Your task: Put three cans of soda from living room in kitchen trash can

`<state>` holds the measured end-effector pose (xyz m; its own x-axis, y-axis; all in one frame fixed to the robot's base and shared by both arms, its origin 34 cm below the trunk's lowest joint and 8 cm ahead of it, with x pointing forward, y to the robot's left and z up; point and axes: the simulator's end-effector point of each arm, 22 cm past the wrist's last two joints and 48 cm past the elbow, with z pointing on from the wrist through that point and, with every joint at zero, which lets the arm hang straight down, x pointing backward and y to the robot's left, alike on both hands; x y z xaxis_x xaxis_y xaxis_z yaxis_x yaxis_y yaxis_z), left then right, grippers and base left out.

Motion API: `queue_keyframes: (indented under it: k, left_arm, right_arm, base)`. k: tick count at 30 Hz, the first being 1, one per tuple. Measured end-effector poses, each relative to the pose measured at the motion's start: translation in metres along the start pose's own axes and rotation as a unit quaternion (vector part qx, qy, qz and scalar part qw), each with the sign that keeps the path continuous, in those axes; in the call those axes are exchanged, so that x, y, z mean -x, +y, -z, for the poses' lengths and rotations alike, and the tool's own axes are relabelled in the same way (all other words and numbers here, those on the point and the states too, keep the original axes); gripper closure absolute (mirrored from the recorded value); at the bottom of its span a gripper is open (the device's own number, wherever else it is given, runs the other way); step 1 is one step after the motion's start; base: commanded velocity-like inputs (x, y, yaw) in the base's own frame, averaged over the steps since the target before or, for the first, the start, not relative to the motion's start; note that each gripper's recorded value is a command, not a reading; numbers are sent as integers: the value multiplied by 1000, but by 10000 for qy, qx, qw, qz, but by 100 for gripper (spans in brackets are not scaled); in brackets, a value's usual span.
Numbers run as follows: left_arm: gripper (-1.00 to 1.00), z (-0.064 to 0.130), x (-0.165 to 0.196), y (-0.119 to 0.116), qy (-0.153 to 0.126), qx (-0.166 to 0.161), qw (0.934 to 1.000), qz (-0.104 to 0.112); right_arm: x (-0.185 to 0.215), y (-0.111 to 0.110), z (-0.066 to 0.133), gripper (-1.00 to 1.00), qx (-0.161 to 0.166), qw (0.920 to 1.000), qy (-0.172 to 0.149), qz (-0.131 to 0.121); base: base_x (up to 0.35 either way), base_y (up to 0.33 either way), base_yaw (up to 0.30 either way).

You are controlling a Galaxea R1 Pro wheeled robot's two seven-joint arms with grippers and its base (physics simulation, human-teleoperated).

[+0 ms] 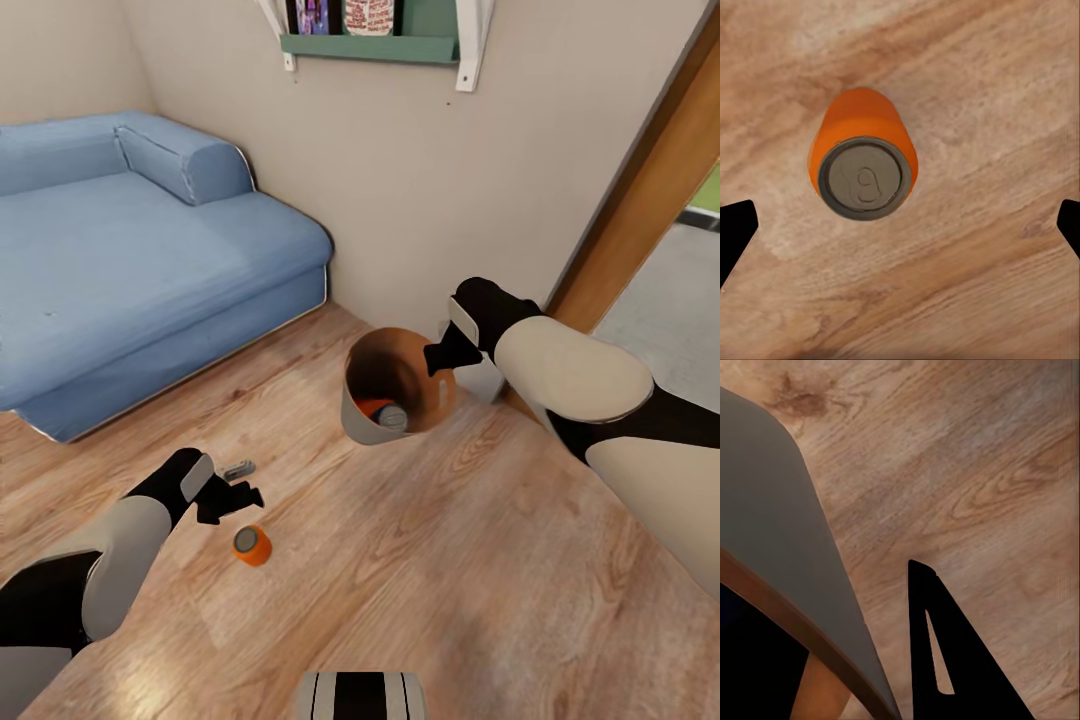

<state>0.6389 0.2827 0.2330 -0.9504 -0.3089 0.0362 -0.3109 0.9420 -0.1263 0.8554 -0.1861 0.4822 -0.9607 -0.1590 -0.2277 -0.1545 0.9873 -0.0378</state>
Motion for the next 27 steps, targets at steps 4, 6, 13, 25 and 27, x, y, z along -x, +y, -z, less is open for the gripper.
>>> queue_keyframes:
  k: [4, 6, 13, 25, 27]
  left_arm:
    - [-100, 0, 0, -1, -5, -5, 10000, -2]
    - [-100, 0, 1, 0, -8, -6, 10000, -1]
    - [-100, 0, 0, -1, -8, -5, 10000, -4]
    - [-100, -23, -10, 6, 186, 73, 9998, 22]
    - [-100, -28, -12, 8, 217, 87, 9997, 28]
  right_arm:
    - [0, 8, 0, 100, 181, 9998, 1, -96]
    - [0, 11, -1, 100, 245, 9996, 3, -129]
    - [-1, 2, -1, 100, 32, 10000, 9, -5]
    - [-11, 6, -33, 100, 82, 9997, 221, 1]
    - [-13, 8, -39, 100, 128, 9996, 262, -22]
  base:
    - [15, 105, 0]
    - [6, 44, 0]
    - [2, 16, 0]
    - [0, 1, 0]
    - [0, 0, 0]
